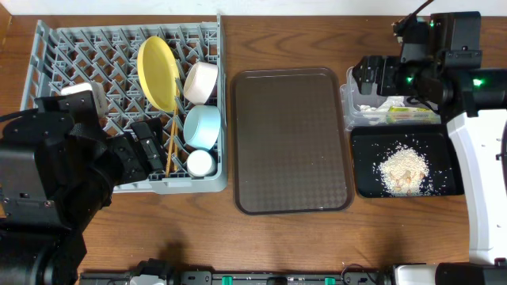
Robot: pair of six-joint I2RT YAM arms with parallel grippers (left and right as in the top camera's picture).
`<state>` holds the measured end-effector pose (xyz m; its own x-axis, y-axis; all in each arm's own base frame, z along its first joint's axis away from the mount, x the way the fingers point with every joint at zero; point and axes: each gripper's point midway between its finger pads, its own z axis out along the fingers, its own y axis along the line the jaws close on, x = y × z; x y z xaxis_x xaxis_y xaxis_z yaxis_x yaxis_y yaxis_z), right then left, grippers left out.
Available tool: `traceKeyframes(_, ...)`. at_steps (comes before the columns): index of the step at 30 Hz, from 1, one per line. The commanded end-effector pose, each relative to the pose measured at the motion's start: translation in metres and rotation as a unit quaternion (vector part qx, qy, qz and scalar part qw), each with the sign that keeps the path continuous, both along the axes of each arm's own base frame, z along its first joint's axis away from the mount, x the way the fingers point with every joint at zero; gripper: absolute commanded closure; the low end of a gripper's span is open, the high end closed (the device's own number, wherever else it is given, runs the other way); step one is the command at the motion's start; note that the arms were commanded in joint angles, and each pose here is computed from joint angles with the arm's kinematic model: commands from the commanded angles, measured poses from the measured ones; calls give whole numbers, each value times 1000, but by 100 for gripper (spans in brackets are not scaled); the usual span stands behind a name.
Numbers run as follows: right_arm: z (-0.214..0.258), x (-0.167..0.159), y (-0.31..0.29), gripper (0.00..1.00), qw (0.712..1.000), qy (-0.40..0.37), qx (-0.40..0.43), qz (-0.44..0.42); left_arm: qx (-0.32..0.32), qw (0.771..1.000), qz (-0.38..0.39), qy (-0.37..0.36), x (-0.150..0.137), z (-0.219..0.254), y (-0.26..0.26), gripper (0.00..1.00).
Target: Sort waste into correct bins and load items into the dishwasher
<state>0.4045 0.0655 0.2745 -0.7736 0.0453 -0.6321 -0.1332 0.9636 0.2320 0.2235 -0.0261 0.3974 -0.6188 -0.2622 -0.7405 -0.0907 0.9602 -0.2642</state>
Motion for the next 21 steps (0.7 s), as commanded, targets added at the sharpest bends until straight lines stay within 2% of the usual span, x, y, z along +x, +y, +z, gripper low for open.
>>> traceKeyframes(1,-5,-2,0,1,996,-43,-71,32,5,1000,6,5,1,-4,2,8)
traceKeyframes(4,-6,-6,6,1,987,-111,-93,64,5,1000,6,5,1,-4,2,8)
traceKeyframes(8,-22,-27,-2,1,978,-182,-85,49,5,1000,6,5,1,-4,2,8)
traceKeyframes(21,-124,-124,-35,1,957,-281,-73,-10,5,1000,6,5,1,-4,2,8)
